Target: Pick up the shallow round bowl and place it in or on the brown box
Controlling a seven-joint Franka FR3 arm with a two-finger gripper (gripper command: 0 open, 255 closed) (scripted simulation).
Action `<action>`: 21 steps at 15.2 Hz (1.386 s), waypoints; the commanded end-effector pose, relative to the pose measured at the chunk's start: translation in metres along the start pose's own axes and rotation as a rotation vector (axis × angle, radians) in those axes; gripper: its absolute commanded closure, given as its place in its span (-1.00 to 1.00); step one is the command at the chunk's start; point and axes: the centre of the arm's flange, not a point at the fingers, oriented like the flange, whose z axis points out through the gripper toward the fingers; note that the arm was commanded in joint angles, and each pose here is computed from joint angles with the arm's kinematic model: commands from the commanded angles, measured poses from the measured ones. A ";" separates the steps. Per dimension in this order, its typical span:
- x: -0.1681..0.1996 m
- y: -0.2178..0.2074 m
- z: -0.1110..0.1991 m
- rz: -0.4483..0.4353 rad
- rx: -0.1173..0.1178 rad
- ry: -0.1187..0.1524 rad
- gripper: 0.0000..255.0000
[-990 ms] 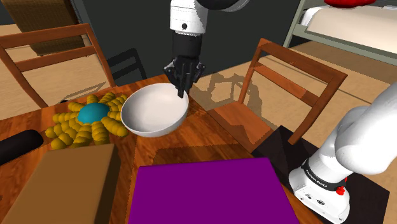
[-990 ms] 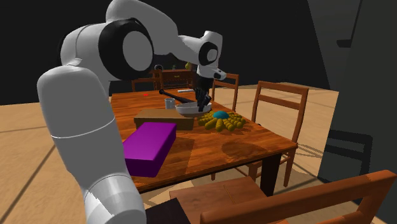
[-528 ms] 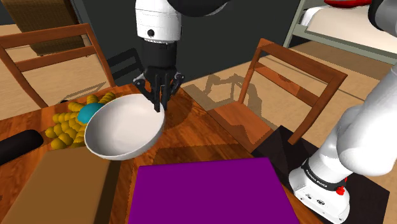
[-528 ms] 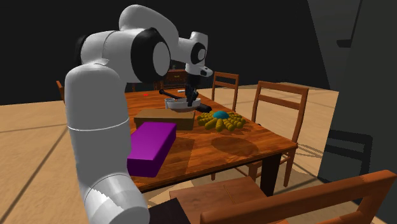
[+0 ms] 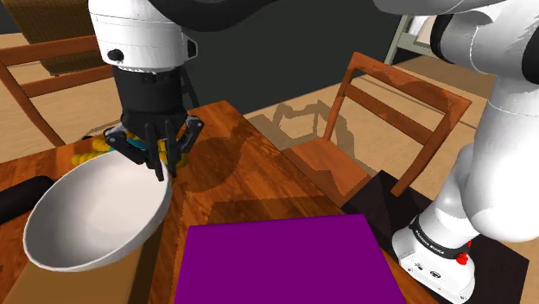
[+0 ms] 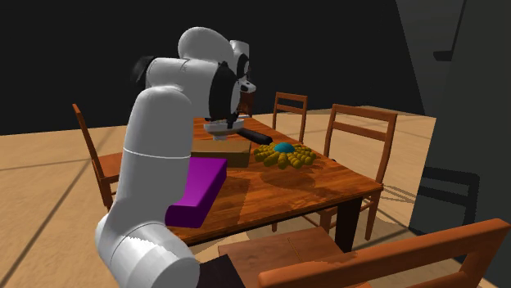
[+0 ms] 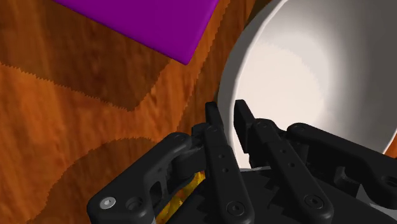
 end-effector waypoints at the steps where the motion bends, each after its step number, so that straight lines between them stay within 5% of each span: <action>1: -0.007 -0.024 0.003 0.003 0.000 0.001 1.00; 8: -0.031 -0.119 0.014 0.003 0.000 0.001 1.00; 21: -0.024 -0.106 0.082 0.003 0.000 0.001 1.00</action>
